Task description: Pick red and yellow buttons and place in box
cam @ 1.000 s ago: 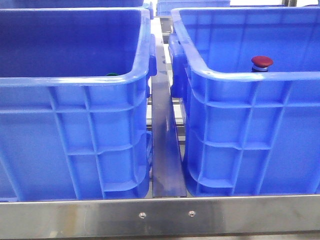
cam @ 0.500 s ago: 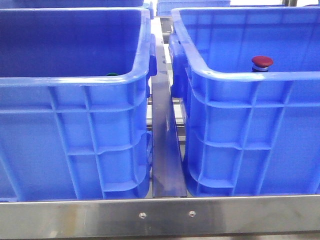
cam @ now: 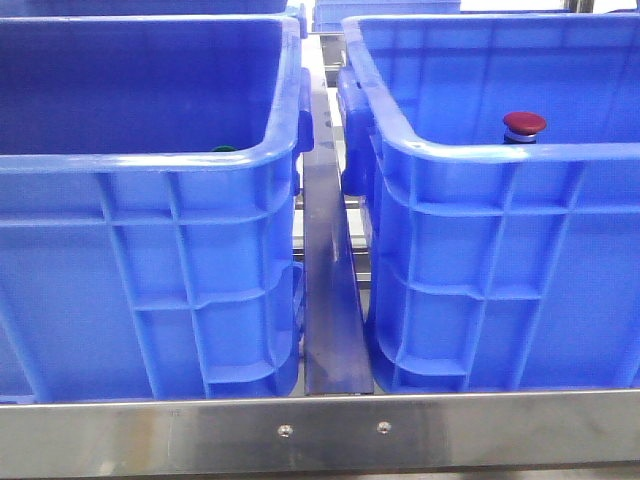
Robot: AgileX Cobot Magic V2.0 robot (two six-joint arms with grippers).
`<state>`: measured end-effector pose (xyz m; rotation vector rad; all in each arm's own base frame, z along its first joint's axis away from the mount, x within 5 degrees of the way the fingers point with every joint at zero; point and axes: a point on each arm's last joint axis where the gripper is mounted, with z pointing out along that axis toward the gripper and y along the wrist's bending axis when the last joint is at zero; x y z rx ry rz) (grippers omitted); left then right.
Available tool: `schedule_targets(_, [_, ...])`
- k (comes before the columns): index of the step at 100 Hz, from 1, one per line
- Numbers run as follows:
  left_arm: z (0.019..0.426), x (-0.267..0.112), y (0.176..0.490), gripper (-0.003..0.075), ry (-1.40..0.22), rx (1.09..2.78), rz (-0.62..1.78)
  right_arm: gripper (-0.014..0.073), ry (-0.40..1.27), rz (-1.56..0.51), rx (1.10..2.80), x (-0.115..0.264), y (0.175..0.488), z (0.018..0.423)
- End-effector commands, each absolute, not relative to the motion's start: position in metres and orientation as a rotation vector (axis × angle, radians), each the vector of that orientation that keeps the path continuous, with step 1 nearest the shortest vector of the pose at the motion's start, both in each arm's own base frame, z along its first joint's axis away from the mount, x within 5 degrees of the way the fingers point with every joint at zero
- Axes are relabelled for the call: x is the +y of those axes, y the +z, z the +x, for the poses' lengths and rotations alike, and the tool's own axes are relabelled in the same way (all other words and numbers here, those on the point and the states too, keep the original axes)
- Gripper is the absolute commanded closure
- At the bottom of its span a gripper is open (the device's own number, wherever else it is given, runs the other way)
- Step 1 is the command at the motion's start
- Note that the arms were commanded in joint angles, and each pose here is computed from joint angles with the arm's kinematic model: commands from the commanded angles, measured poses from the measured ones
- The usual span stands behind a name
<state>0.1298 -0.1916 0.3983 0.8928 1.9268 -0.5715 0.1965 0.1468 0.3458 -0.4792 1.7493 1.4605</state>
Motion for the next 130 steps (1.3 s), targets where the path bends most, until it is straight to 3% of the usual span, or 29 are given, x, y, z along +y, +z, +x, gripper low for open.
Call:
schedule_targets(1, [0.126, -0.190, 0.417, 0.0439, -0.624, 1.824, 0.863, 0.0384, 1.571, -0.436, 1.607, 0.146, 0.371, 0.192])
schedule_targets(9, [0.126, -0.190, 0.417, 0.0217, -0.624, 1.824, 0.863, 0.0384, 1.555, -0.442, 1.604, 0.146, 0.371, 0.193])
schedule_targets(14, [0.126, -0.190, 0.417, 0.0120, -0.624, 1.824, 0.863, 0.0384, 1.546, -0.437, 1.606, 0.145, 0.371, 0.193])
schedule_targets(23, [0.127, -0.190, 0.417, 0.0049, -0.619, 1.822, 0.864, 0.0384, 1.503, -0.430, 1.605, 0.144, 0.371, 0.195])
schedule_targets(45, [0.126, -0.179, 0.425, 0.0104, -0.604, 1.803, 0.807, 0.0382, 1.349, -0.342, 1.601, 0.124, 0.373, 0.207])
schedule_targets(62, [0.138, -0.156, 0.427, 0.0163, -0.503, 1.859, 0.673, 0.0382, 1.228, -0.301, 1.586, 0.100, 0.378, 0.211])
schedule_targets(96, [0.162, -0.083, 0.396, 0.0174, -0.314, 1.969, 0.259, 0.0382, 0.999, -0.265, 1.598, 0.069, 0.382, 0.209])
schedule_targets(130, [0.122, -0.007, 0.377, 0.0181, -0.098, 1.889, -0.127, 0.0382, 0.668, -0.168, 1.626, 0.041, 0.385, 0.207])
